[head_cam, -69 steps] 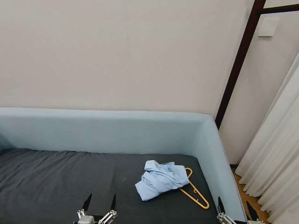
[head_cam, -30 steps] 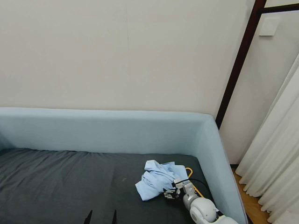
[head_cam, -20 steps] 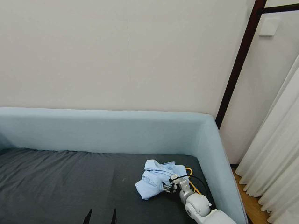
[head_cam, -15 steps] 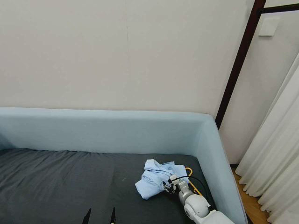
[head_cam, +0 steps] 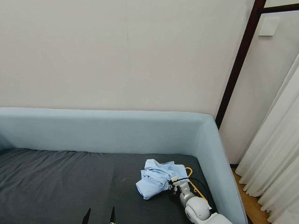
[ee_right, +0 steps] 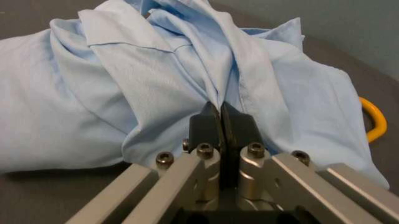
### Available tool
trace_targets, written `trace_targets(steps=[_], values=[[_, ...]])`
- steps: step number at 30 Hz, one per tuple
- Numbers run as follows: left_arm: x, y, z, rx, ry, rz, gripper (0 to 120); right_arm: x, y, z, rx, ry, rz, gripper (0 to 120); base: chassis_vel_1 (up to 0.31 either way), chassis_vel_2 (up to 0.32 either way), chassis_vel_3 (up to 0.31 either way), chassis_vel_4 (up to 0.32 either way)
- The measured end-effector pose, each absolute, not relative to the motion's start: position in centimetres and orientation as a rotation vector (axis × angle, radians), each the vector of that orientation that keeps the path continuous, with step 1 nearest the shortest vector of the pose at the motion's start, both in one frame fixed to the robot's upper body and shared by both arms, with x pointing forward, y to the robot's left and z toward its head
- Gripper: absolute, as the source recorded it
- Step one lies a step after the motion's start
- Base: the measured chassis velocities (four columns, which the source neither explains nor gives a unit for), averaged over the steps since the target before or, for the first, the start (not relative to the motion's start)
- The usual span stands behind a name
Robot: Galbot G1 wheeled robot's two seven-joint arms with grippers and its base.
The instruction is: Pick up the clothes from the sofa and hang them on the clothes hanger.
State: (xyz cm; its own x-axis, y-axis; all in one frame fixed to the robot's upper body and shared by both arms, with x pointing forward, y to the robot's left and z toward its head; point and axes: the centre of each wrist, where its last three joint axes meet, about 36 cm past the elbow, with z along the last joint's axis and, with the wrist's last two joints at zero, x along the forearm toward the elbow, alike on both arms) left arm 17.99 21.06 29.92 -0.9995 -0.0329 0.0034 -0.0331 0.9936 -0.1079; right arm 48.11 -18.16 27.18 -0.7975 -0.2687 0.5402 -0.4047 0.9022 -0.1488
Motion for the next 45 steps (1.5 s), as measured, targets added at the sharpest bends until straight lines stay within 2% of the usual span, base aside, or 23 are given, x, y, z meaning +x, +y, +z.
trace_targets(steps=[13,19,23,25,27,33,38,45], values=[[18.0,21.3,29.9,0.057,-3.141,0.165,100,47.6,-18.3,29.5,0.461,-2.623,0.255,0,0.0,0.0,0.0,0.0],[18.2,21.4,29.9,0.057,-3.145,0.163,100,48.1,-18.4,36.3,0.51,-2.755,0.179,0,0.0,0.0,0.0,0.0],[18.4,21.4,30.0,0.059,-3.151,0.169,100,48.7,-18.3,46.5,0.597,-2.906,0.098,0,0.0,0.0,0.0,0.0],[18.4,21.3,30.0,0.059,-3.152,0.17,100,48.7,-18.3,47.7,0.608,-2.918,0.08,0,0.0,0.0,0.0,0.0],[18.5,21.3,30.1,0.06,-3.156,0.174,100,49.1,-18.3,51.9,0.63,-2.941,-0.015,0,0.0,0.0,0.0,0.0],[18.7,21.5,30.3,0.065,-3.167,0.178,100,50.5,-18.1,56.6,0.703,-3.002,0.062,0,0.0,0.0,0.0,0.0],[18.8,21.7,30.4,0.077,-3.174,0.183,100,51.8,-16.2,60.0,0.774,-3.051,0.122,0,0.0,0.0,0.0,0.0],[18.7,22.1,30.4,0.111,-3.182,0.197,100,54.4,-10.4,66.9,0.951,-3.121,0.107,0,0.0,0.0,0.0,0.0]])
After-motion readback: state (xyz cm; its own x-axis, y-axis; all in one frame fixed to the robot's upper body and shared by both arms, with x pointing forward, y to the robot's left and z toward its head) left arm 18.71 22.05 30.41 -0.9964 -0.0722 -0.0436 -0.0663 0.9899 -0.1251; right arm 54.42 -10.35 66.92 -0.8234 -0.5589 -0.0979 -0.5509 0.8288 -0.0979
